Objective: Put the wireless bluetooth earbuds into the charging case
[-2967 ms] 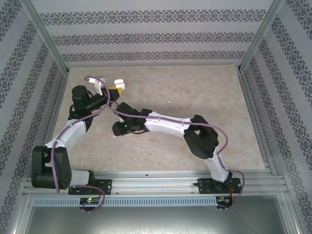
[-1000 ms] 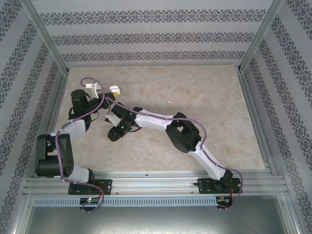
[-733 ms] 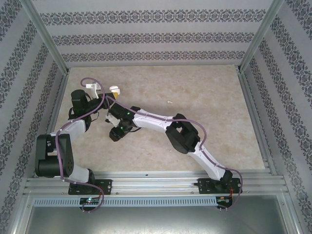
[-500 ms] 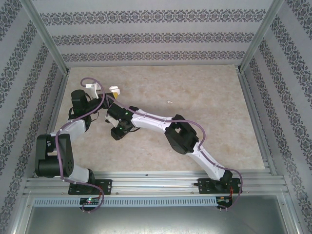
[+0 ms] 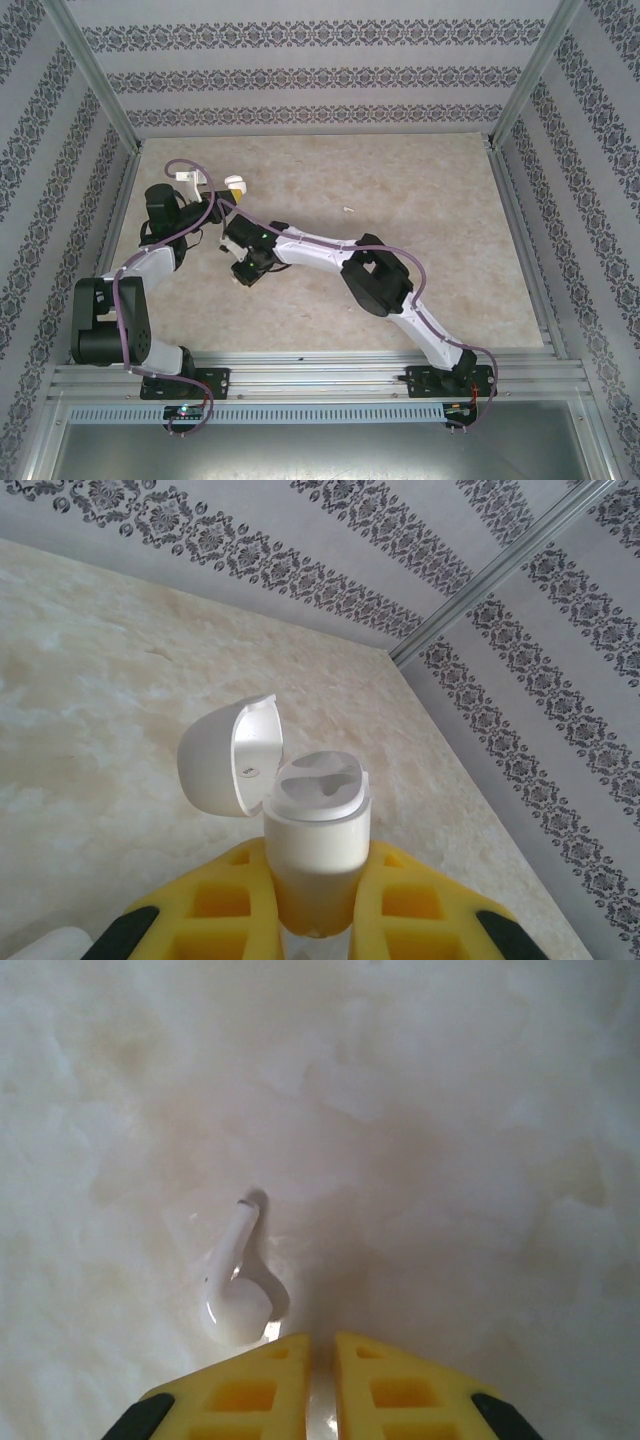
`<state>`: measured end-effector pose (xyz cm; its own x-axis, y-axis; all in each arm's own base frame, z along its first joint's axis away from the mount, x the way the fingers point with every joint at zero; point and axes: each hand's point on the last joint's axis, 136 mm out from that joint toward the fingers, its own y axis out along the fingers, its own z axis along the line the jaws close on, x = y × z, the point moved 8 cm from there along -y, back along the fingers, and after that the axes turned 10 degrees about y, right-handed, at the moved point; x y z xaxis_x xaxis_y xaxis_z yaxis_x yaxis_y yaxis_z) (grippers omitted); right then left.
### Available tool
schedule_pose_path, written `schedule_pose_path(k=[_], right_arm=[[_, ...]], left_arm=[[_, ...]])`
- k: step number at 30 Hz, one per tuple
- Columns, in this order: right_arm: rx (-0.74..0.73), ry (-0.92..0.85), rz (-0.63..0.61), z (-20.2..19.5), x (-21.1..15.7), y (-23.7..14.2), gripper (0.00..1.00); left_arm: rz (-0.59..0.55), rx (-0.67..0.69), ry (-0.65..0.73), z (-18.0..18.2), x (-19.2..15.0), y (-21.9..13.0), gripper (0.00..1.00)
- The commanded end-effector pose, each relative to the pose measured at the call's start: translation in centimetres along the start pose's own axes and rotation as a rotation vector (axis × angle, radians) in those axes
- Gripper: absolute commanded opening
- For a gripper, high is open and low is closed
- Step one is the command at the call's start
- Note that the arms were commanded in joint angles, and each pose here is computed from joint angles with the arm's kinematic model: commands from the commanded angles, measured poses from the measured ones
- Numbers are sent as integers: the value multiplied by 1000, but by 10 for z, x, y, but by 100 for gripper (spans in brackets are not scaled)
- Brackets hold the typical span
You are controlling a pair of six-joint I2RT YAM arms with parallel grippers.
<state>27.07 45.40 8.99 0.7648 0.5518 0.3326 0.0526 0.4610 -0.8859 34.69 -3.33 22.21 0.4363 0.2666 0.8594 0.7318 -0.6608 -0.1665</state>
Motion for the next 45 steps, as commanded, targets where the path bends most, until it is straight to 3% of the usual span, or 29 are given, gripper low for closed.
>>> schedule_pose_path(k=[1,7,11,18,28,39,45], right_arm=[[-5,-18,31,4,-19,-8,15],[-25,18,-33,11,-11,-25,21],[-53,67,-37,30,-4,-26,31],[-138,-62,-21,58,3,-10,42],[-292,-138,16,41,8,7,44],[-274,-166,36,33,9,22,44],[-245,-186,53,31,9,26,30]], left_arm=[[-15,-31,40,-12,5,-2,0],[-18,24,36,-8,7,-5,0],[-19,54,29,-4,10,-6,0],[-19,75,8,2,14,-9,0],[-19,72,-12,7,12,-9,0],[-19,62,-37,10,10,-7,0],[-11,59,-42,11,8,-6,0]])
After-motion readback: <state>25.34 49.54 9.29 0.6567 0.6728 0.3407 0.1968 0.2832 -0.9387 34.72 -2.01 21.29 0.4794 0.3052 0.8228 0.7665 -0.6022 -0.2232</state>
